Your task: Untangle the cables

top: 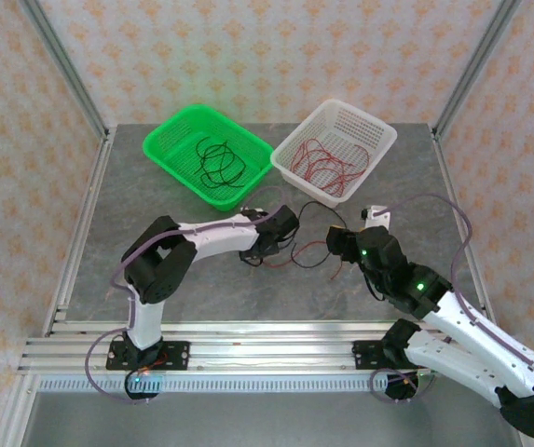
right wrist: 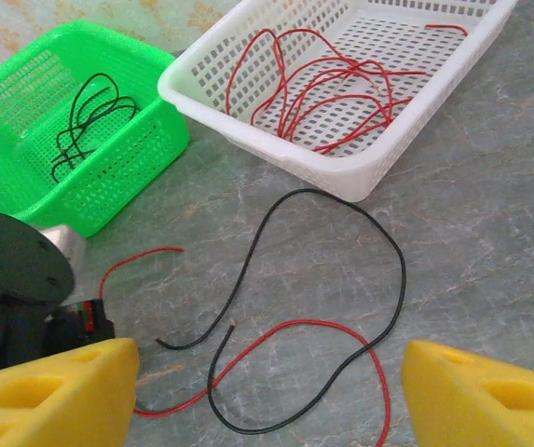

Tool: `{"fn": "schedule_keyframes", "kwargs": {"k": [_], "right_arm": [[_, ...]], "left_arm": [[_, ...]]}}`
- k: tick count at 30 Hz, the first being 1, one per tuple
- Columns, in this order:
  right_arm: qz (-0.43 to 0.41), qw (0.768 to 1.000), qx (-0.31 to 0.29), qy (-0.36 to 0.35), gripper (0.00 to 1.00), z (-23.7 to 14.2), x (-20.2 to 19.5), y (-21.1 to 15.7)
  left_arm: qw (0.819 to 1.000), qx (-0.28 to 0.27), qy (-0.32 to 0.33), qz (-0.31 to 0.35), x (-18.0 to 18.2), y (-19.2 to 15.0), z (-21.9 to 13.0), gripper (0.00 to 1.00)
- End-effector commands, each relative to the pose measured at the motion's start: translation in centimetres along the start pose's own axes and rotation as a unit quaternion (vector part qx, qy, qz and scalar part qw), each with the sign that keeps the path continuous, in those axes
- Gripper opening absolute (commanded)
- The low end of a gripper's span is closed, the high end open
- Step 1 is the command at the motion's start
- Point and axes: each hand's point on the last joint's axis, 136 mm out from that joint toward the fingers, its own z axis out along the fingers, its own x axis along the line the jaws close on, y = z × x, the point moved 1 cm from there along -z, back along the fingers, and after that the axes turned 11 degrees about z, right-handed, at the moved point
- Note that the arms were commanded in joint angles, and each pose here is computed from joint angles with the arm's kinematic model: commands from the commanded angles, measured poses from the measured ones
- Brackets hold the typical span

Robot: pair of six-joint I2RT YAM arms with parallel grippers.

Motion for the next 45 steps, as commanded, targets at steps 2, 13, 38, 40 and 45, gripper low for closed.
{"fn": "schedule_keyframes", "kwargs": {"k": [2, 13, 38, 40, 45], "right_arm": [[0.019, 0.999, -0.021, -0.022, 0.74, -0.6, -0.7, 1.1], [0.046, 0.998, -0.043, -0.029, 0.73, -0.9, -0.8, 2.1], [0.155, 0.983, -0.089, -0.033, 0.73, -1.4, -1.4, 3.5], [0.157, 0.983, -0.091, -0.03, 0.73, -1.5, -1.4, 3.6], [0.17, 0.982, -0.08, -0.016, 0.73, -0.7, -0.8, 3.0]], "left_arm": [[0.997, -0.069, -0.033, 0.008, -1.1, 4.0, -4.6, 0.0], [0.986, -0.143, -0.081, 0.024, -2.2, 8.8, -11.5, 0.0], [0.928, -0.303, -0.198, 0.087, -6.0, 18.1, -29.1, 0.0], [0.923, -0.315, -0.204, 0.086, -6.1, 18.7, -30.5, 0.0], [0.914, -0.329, -0.221, 0.084, -6.5, 19.4, -32.2, 0.0]]}}
